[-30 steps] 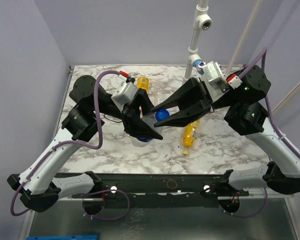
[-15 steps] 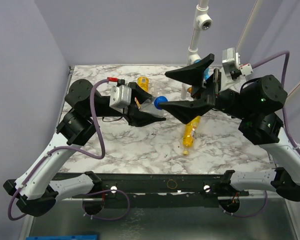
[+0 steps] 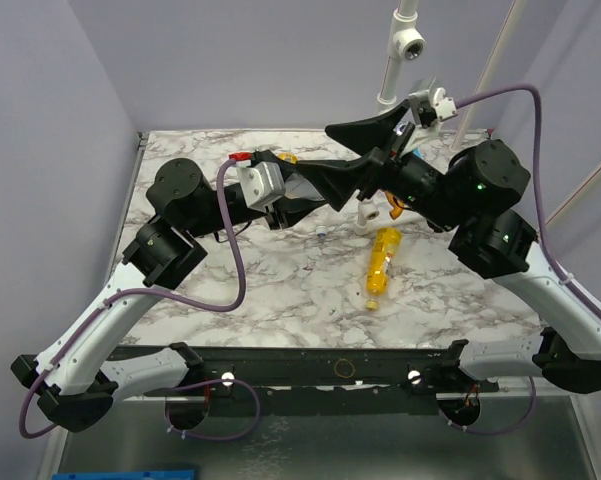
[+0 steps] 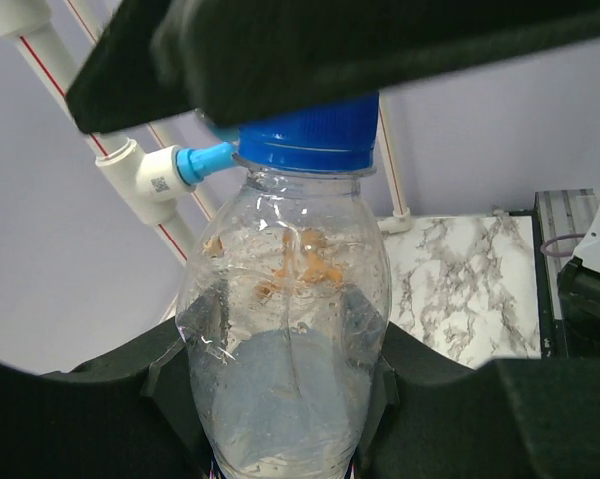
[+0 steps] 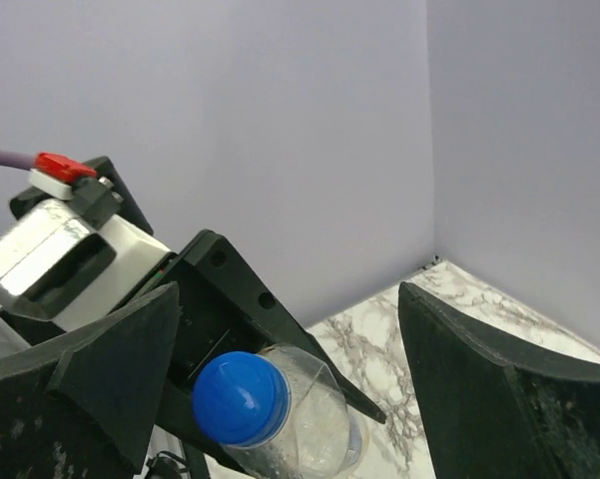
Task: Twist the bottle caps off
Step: Unscrew the bottle cap from the plastic bottle.
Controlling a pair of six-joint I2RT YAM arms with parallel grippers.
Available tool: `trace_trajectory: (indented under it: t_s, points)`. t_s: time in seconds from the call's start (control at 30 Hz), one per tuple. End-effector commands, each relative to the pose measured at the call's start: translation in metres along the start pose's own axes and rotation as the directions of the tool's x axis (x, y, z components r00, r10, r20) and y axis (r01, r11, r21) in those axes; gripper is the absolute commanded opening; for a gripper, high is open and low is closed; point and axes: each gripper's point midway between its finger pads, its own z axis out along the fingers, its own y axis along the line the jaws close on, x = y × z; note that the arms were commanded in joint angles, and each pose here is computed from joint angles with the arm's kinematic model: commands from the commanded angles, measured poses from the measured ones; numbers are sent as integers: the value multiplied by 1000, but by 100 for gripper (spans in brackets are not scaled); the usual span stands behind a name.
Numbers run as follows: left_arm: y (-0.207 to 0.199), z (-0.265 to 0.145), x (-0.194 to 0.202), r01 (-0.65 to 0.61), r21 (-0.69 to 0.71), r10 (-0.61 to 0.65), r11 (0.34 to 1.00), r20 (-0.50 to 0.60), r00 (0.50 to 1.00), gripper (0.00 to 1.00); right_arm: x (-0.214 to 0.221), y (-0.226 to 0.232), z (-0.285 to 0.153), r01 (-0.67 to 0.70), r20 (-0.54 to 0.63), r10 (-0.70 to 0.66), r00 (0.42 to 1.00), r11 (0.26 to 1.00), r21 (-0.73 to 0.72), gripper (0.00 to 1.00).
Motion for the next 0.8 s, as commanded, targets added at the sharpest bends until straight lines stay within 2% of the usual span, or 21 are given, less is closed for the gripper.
trace_trajectory:
  t_s: [0.0,0.13,0.3,0.37,0.5,0.73,0.77]
  points:
    - [9,-2,-1,-17,-51,16,999,-2,1000,0,8,-8,4,-8,-20,9,1000,999,46,90]
    - [15,0,0,2,-80,-3,997,-7,1000,0,9,-15,3,-7,-9,8,1000,996,85,79]
    - [15,2,2,33,-85,-33,996,-5,999,0,8,-16,1,-14,3,14,1000,996,91,49]
    - [17,3,1,51,-92,-51,994,-3,999,0,11,-17,2,-11,-5,12,1000,996,93,42]
    - [20,5,-2,99,-110,-99,989,5,995,0,18,-18,3,-7,-27,10,1000,995,96,54]
    - [16,8,-10,195,-94,-193,976,25,981,0,17,-21,3,1,-26,2,1000,994,110,55]
    - [15,8,-12,206,-89,-204,975,29,979,0,19,-21,4,4,-32,-1,999,994,111,52]
